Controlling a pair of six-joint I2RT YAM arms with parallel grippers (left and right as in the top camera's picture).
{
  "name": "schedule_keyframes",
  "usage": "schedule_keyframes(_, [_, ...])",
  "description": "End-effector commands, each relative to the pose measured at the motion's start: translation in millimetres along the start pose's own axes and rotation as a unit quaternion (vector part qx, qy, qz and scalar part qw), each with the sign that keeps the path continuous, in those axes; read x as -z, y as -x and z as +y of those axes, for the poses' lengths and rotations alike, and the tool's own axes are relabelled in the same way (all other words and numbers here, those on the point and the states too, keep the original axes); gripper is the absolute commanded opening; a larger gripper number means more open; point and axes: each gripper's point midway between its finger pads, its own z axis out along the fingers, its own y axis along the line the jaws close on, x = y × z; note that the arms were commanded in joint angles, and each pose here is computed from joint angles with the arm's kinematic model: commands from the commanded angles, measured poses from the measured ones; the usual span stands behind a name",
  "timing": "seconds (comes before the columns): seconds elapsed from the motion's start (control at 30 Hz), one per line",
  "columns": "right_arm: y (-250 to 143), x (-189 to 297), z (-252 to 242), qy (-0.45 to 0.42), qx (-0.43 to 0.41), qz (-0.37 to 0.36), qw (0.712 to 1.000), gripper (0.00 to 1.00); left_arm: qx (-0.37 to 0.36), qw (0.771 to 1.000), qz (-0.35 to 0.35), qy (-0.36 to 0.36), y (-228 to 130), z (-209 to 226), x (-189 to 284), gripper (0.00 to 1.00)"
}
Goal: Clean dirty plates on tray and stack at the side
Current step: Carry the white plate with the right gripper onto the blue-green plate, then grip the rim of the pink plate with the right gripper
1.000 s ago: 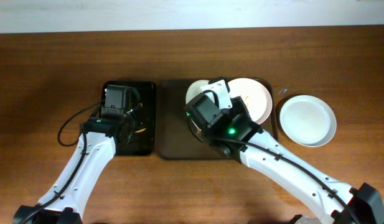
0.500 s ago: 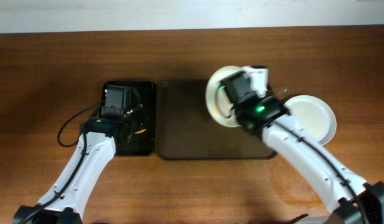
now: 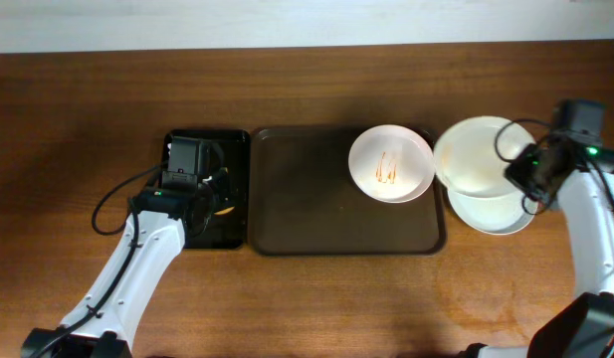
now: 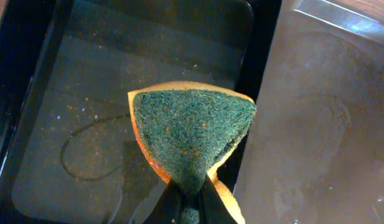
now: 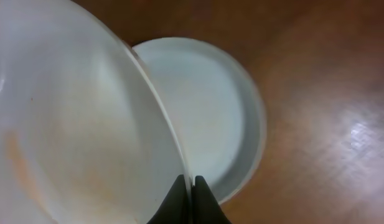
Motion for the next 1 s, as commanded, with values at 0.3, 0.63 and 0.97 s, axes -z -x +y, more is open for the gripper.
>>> schedule_keyframes(0.3, [-1.5, -26.5, -37.2, -0.025, -0.031, 0.045, 0.998, 0.28, -0.007, 1.0, -0.01, 0.004, 3.4, 2.3, 3.9, 0.0])
schedule_keyframes(0.63, [-47.0, -0.6, 77.6, 0.246, 0.165, 0.108, 0.949, 0.5, -0.007, 1.0, -0.01, 0.004, 3.4, 2.3, 3.9, 0.0])
schedule_keyframes(0.97, [-112.1, -44.9, 124.5, 0.18, 0.204, 0.179, 0.945, 0.47, -0.007, 1.0, -0.009, 0.002, 3.0, 1.9, 3.9, 0.0])
